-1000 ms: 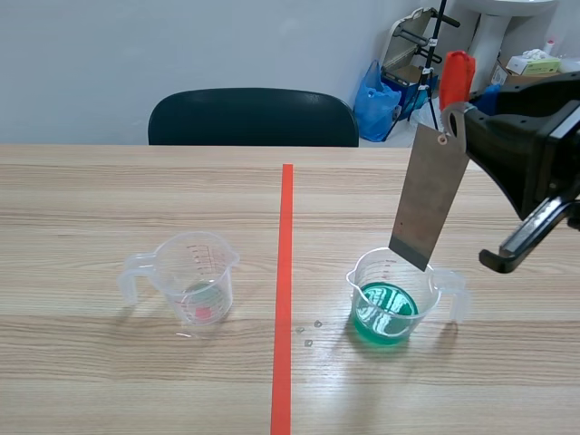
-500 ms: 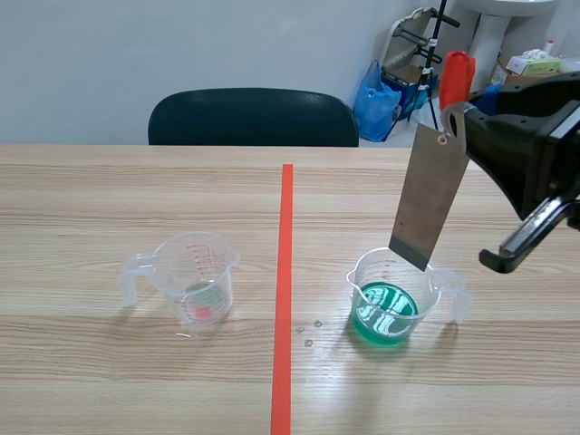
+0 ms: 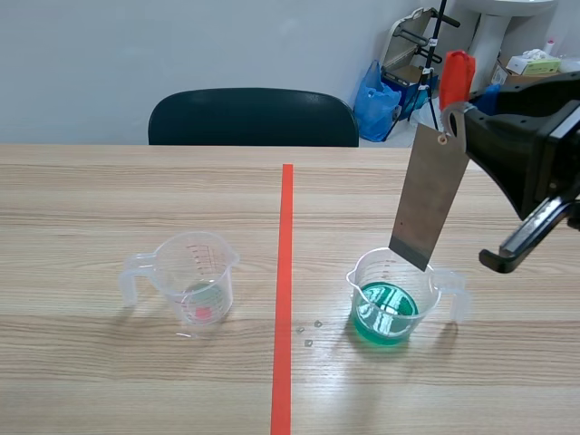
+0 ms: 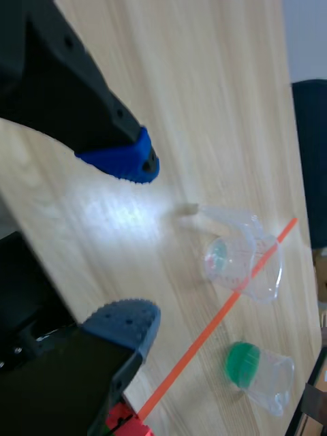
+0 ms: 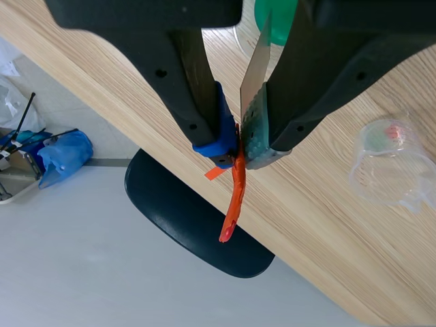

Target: Do the redox reaction experiment

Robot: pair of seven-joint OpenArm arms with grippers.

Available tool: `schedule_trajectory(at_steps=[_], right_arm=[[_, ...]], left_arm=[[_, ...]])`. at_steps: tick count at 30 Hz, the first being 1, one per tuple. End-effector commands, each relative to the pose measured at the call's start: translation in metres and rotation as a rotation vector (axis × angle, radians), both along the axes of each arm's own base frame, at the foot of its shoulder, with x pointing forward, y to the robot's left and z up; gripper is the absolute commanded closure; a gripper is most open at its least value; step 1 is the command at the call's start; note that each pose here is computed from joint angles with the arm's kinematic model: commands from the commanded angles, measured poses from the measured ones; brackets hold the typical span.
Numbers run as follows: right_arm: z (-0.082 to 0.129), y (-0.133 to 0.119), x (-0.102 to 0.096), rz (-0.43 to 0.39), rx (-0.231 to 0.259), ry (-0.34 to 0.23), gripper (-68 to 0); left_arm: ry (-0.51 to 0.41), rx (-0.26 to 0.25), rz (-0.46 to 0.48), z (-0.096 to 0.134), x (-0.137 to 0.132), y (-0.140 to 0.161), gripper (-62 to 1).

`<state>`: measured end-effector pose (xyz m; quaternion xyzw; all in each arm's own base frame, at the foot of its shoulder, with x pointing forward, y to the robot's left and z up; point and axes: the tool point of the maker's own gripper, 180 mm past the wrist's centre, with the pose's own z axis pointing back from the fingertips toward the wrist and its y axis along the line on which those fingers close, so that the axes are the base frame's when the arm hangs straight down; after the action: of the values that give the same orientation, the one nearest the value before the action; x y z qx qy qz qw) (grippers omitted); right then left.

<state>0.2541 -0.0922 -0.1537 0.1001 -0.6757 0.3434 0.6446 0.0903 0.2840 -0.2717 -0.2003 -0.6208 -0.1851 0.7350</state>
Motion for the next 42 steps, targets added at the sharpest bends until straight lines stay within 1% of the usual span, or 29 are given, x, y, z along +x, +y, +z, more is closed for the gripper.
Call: schedule_trajectory(at_steps=[1,4,5,6,8,11,13,15,16,20,23,25,32,38,42], right_arm=[[0.014,0.002,0.0,0.013,0.006,-0.046,-2.0],[0.014,0.002,0.0,0.013,0.006,-0.046,-2.0],[0.014,0.002,0.0,0.013,0.006,-0.046,-2.0],[0.014,0.002,0.0,0.013,0.006,-0.046,-2.0],[0.014,0.002,0.0,0.013,0.006,-0.046,-2.0],[0.014,0.002,0.0,0.013,0.006,-0.046,-2.0],[0.014,0.002,0.0,0.013,0.006,-0.046,-2.0],[0.014,0.002,0.0,0.013,0.006,-0.046,-2.0],[0.014,0.002,0.0,0.013,0.006,-0.046,-2.0],[0.014,0.002,0.0,0.013,0.006,-0.046,-2.0],[0.014,0.002,0.0,0.013,0.006,-0.046,-2.0],[0.014,0.002,0.0,0.013,0.006,-0.046,-2.0],[0.014,0.002,0.0,0.013,0.006,-0.046,-2.0],[0.014,0.002,0.0,0.013,0.006,-0.046,-2.0],[0.014,0.002,0.0,0.013,0.006,-0.046,-2.0]], left_arm=[[-0.034,-0.017,-0.03,0.003,0.015,-0.007,-27.4],[-0.031,-0.015,-0.088,-0.006,0.039,-0.02,-9.6],[-0.033,-0.01,-0.107,-0.01,0.049,-0.026,-5.6],[-0.031,-0.004,-0.128,-0.014,0.058,-0.032,-4.3],[-0.014,0.003,-0.176,-0.024,0.075,-0.048,-4.4],[0.02,-0.008,-0.265,-0.036,0.098,-0.078,-4.0],[0.028,-0.042,-0.308,-0.037,0.113,-0.097,-3.9],[0.034,-0.08,-0.348,-0.036,0.128,-0.118,-2.4],[0.038,-0.088,-0.372,-0.037,0.135,-0.129,-2.4],[0.064,-0.086,-0.445,-0.043,0.16,-0.174,-2.5],[0.062,-0.118,-0.485,-0.038,0.175,-0.206,-2.5],[0.055,-0.135,-0.518,-0.033,0.182,-0.225,-2.5],[0.042,-0.14,-0.602,-0.021,0.198,-0.277,-2.5],[0.043,-0.139,-0.661,-0.016,0.198,-0.32,-2.5],[0.053,-0.148,-0.707,-0.014,0.192,-0.346,-2.5]])
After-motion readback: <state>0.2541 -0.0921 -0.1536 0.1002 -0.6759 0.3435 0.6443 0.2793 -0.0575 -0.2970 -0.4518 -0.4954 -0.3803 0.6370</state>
